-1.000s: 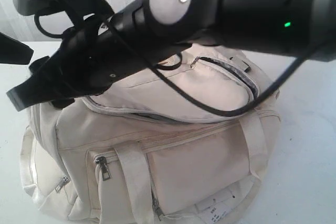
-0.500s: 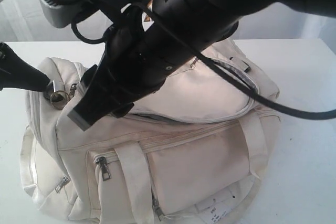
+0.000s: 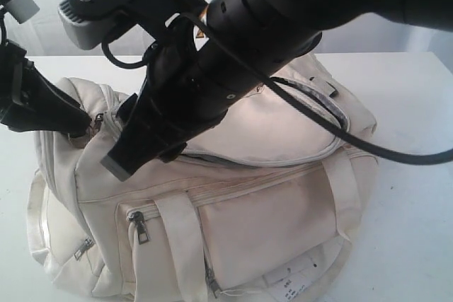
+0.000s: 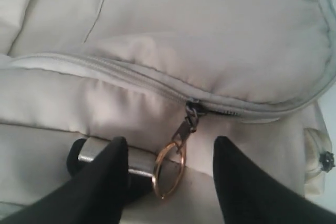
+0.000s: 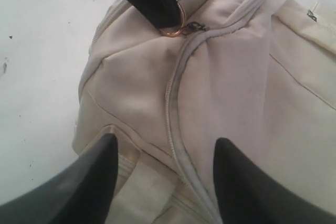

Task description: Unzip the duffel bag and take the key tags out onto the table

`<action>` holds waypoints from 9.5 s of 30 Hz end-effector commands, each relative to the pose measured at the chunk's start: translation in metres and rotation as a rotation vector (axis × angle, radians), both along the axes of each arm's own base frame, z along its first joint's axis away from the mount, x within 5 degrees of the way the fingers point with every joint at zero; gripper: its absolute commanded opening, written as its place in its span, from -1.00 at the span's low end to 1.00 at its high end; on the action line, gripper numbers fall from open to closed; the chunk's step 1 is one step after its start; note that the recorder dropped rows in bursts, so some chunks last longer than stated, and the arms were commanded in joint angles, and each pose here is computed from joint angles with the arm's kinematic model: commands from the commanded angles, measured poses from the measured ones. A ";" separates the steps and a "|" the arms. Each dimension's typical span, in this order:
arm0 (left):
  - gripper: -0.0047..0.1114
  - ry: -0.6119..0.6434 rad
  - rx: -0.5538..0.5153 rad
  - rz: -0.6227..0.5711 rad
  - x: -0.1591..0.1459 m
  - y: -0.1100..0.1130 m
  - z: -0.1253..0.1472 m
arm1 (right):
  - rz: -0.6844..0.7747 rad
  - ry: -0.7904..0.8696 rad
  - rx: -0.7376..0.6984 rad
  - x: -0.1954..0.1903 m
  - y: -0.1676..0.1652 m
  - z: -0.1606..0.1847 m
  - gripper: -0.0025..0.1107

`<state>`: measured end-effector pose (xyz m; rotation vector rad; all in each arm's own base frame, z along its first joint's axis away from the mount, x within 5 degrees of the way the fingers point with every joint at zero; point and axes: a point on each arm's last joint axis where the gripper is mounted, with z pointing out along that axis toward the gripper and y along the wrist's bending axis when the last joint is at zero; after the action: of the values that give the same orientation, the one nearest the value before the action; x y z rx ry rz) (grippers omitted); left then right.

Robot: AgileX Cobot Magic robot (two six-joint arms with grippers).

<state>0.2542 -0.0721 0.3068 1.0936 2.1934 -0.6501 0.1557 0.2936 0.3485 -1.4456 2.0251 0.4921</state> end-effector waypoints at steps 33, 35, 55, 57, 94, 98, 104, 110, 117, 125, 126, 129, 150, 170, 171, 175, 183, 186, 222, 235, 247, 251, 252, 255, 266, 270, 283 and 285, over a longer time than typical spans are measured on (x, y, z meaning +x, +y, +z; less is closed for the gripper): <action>-0.92 0.065 0.117 -0.175 -0.005 -0.019 -0.022 | 0.010 -0.032 0.002 0.004 0.001 -0.002 0.00; -0.92 0.035 0.093 -0.169 -0.010 -0.020 -0.012 | 0.048 -0.052 -0.027 0.006 0.005 -0.008 0.12; -0.92 -0.221 0.071 -0.119 -0.049 -0.013 0.041 | 0.062 -0.028 -0.102 0.022 0.033 -0.055 -0.23; -0.92 -0.233 0.072 -0.108 -0.048 -0.012 0.042 | 0.062 -0.025 -0.104 0.022 0.033 -0.055 -0.43; -0.88 -0.600 0.230 0.512 0.082 0.016 -0.011 | -0.003 0.078 -0.164 0.018 0.027 -0.060 -0.95; -0.42 -0.572 0.216 0.489 0.079 0.013 -0.010 | 0.000 0.076 -0.163 0.018 0.027 -0.059 -0.55; 0.31 -0.582 0.181 0.452 0.062 0.011 0.010 | 0.001 0.045 -0.127 0.016 0.022 -0.043 0.48; 0.32 -0.644 0.123 0.400 0.025 0.010 0.049 | -0.077 0.030 -0.051 0.007 0.001 -0.008 0.42; 0.32 -0.646 -0.063 0.369 -0.031 0.007 0.091 | -0.208 0.017 -0.092 -0.011 -0.051 0.033 0.20; 0.32 -0.501 -0.163 0.187 -0.065 -0.006 0.095 | -0.305 -0.043 -0.140 -0.029 -0.104 0.061 -0.11; 0.32 -0.473 -0.173 0.158 -0.069 -0.008 0.094 | -0.313 -0.058 -0.138 -0.030 -0.109 0.063 -0.16; 0.32 -0.363 -0.192 0.043 -0.079 -0.015 0.088 | -0.329 -0.097 -0.142 -0.033 -0.122 0.063 -0.33; -0.92 -0.160 0.092 -0.302 -0.095 -0.042 0.108 | -0.486 -0.265 -0.290 -0.035 -0.170 -0.001 -0.96; 0.19 -0.221 0.351 -0.565 -0.048 -0.144 0.034 | -0.481 -0.276 -0.294 -0.034 -0.169 -0.010 -0.96; 0.16 -0.215 0.354 -0.563 -0.044 -0.147 0.029 | -0.481 -0.276 -0.294 -0.034 -0.169 -0.010 -0.96; 0.00 -0.229 0.335 -0.503 -0.031 -0.157 0.020 | -0.481 -0.276 -0.294 -0.034 -0.169 -0.010 -0.96; -0.72 -0.282 0.402 -0.493 -0.022 -0.155 0.014 | -0.480 -0.281 -0.296 -0.034 -0.169 -0.010 -0.96; -0.92 -0.332 0.401 -0.473 -0.018 -0.156 0.015 | -0.480 -0.281 -0.296 -0.034 -0.169 -0.010 -0.96; 0.67 -0.660 0.331 0.482 0.186 -0.003 -0.062 | -0.446 -0.301 -0.272 -0.033 -0.166 -0.008 -0.96; -0.23 -0.152 0.377 0.417 0.014 0.019 0.077 | -0.467 -0.167 -0.294 -0.041 -0.168 -0.015 -0.96; -0.92 -0.242 0.222 0.459 -0.123 0.036 0.082 | -0.441 -0.196 -0.176 -0.038 -0.158 -0.011 -0.96; -0.92 -0.349 0.080 0.377 -0.142 0.026 0.064 | -0.468 -0.253 -0.105 -0.031 -0.151 -0.007 -0.96; -0.92 -0.380 0.070 0.357 -0.144 0.025 0.059 | -0.466 -0.287 -0.102 -0.028 -0.149 -0.006 -0.96; -0.92 -0.455 0.069 0.325 -0.139 0.020 0.033 | -0.466 -0.418 -0.125 -0.016 -0.144 -0.004 -0.96; -0.92 -0.685 -0.053 0.338 -0.130 0.004 -0.017 | -0.456 -0.466 -0.124 0.003 -0.113 -0.023 -0.96; -0.92 -0.676 -0.066 0.280 -0.134 -0.002 -0.017 | -0.449 -0.406 -0.061 0.002 -0.105 -0.026 -0.96; -0.92 -0.701 -0.070 0.243 -0.138 -0.005 -0.015 | -0.446 -0.391 -0.051 0.000 -0.105 -0.026 -0.96; -0.92 -0.701 -0.070 0.243 -0.138 -0.005 -0.015 | -0.446 -0.391 -0.051 0.000 -0.105 -0.026 -0.96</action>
<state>0.1177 -0.0770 0.2916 0.8348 1.6487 -0.1809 0.1559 0.1892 0.3228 -0.9824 1.9587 -0.0388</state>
